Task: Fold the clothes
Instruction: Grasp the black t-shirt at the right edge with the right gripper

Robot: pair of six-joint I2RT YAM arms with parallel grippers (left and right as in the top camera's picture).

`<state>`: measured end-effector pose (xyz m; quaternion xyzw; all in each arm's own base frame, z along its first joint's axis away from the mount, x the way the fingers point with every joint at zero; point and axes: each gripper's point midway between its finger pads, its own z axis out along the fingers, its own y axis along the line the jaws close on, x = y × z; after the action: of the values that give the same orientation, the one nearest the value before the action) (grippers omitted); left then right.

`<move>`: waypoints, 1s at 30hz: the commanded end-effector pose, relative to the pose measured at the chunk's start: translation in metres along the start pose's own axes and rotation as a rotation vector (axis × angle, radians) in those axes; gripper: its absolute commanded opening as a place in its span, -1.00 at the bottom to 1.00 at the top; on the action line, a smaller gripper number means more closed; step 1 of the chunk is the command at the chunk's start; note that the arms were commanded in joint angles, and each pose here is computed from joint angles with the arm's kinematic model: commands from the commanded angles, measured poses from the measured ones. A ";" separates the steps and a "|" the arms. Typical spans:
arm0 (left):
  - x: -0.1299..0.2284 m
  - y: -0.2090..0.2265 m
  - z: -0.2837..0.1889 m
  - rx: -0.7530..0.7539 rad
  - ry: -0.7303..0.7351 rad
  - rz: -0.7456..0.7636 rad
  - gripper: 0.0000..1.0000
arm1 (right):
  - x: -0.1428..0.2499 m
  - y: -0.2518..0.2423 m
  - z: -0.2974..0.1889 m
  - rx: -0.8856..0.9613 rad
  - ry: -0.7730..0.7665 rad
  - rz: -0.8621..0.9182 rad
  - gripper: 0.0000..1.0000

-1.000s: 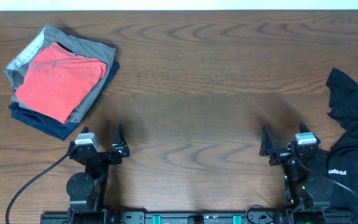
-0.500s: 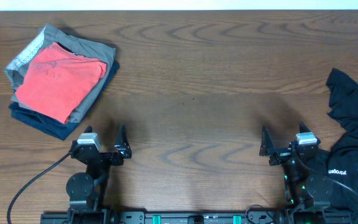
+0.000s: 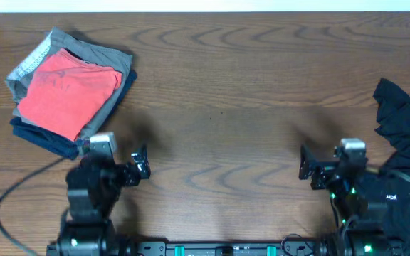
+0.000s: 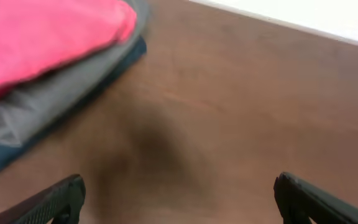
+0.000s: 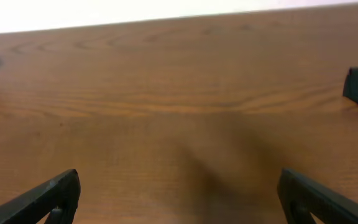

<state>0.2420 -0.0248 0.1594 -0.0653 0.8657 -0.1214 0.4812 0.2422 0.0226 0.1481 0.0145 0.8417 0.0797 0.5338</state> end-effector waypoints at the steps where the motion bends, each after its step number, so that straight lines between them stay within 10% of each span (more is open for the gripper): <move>1: -0.007 -0.016 0.005 0.053 0.131 -0.033 0.96 | -0.009 0.002 0.005 0.008 0.095 0.031 0.98; 12: 0.028 -0.015 0.013 -0.030 0.675 -0.154 0.96 | 0.031 0.015 0.029 0.019 0.664 0.259 0.98; 18: 0.038 -0.012 0.020 -0.046 0.736 -0.169 0.96 | 0.064 -0.004 0.034 0.129 0.819 0.282 0.99; 24: 0.039 -0.011 0.020 -0.048 0.743 -0.170 0.96 | 0.092 -0.091 -0.007 0.771 0.854 0.419 0.99; 30: 0.039 -0.011 0.020 -0.048 0.743 -0.170 0.96 | 0.109 -0.109 -0.007 0.845 0.866 0.445 0.99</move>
<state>0.2333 -0.0462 0.1137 -0.0979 0.9769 -0.1519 0.1139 0.2066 -0.0550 0.0432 0.3249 0.9374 -0.1049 0.0691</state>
